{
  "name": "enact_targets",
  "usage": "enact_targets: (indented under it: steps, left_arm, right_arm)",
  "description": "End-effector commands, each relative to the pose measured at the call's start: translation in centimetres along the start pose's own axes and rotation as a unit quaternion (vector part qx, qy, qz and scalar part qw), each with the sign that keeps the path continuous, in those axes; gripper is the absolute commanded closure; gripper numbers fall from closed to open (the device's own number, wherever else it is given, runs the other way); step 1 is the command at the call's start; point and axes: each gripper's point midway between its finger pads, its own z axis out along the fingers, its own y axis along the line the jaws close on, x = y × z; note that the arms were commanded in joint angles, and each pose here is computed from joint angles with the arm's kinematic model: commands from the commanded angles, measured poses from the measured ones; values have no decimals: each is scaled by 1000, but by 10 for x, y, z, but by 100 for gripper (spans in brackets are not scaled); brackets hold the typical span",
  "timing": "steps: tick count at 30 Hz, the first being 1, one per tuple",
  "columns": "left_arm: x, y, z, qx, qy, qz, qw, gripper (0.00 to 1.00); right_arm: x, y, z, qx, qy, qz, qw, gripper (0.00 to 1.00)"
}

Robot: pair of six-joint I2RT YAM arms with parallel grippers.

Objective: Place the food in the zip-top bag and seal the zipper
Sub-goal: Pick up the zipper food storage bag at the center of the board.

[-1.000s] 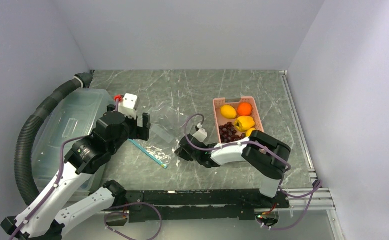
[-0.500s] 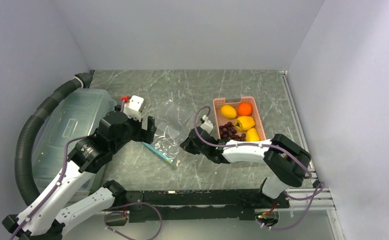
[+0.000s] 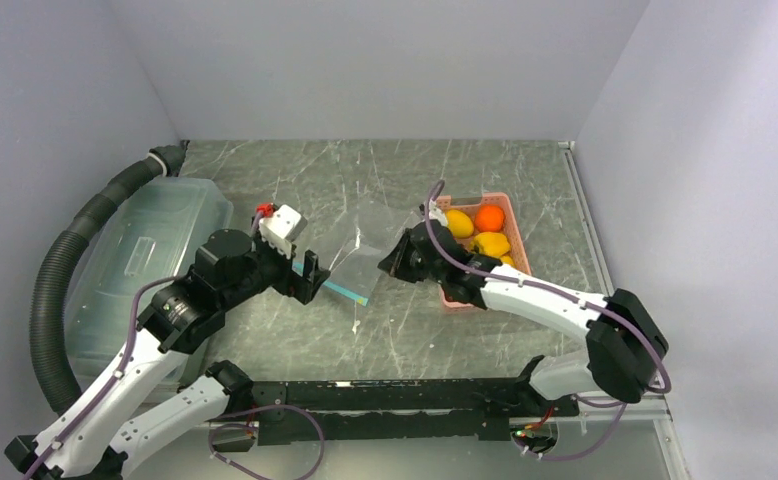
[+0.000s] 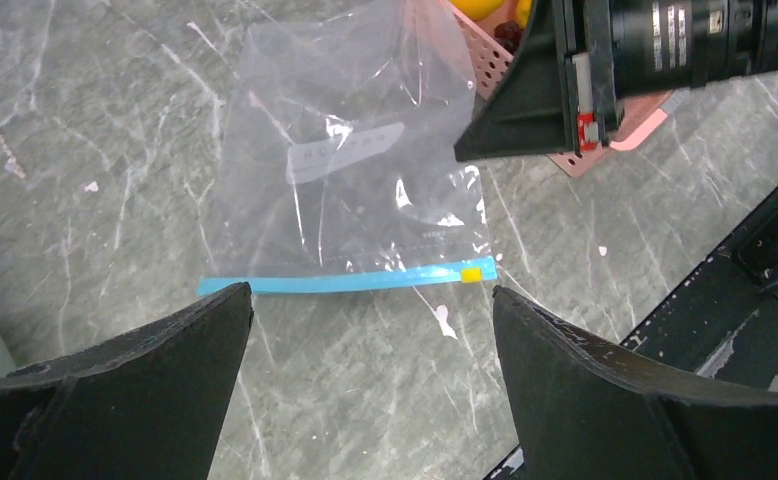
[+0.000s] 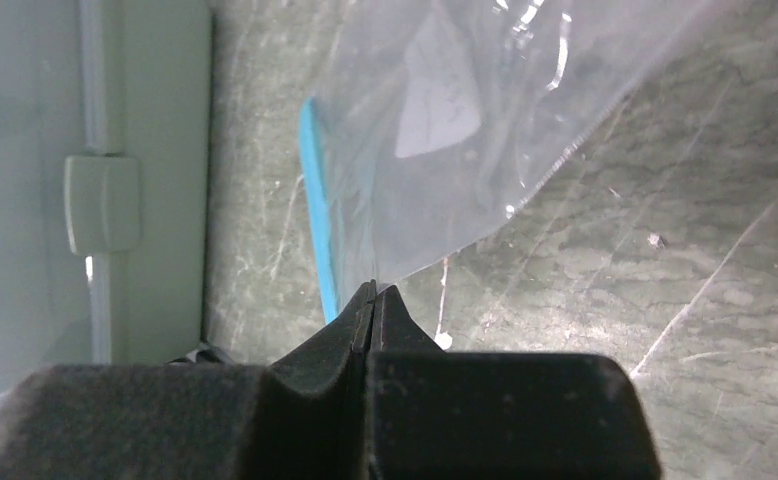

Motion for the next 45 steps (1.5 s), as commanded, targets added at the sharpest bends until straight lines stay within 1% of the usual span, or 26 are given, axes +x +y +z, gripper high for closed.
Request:
enact_targets:
  steps: [1,7,10,15,20,22,25,34,45]
  left_arm:
    - [-15,-15,0,47,-36,26,998,5]
    - [-13,-27,2,84,-35,31,995,6]
    - [-10,-29,5,88,-32,32,995,6]
    - [-2,-36,13,113,-22,41,992,9]
    - [1,-42,15,133,-31,45,990,9]
    - [2,-40,17,132,-36,64,989,10]
    - [4,-44,20,144,-41,74,986,15]
    - [3,-47,25,152,-50,67,985,17]
    - [2,-43,25,138,-54,72,986,22]
  right_arm:
    - [-22,22,-22,-31,7,-44,999,100]
    - [-38,35,-36,-46,17,-65,997,100]
    - [-47,42,-42,-51,13,-76,996,100]
    - [-64,52,-55,-58,11,-95,994,100]
    - [-83,60,-70,-62,10,-122,991,100]
    - [-88,65,-76,-68,12,-130,989,100]
    - [-93,70,-84,-69,17,-139,988,100]
    - [-102,92,-102,-98,18,-136,986,100]
    - [-112,116,-116,-127,12,-132,983,100]
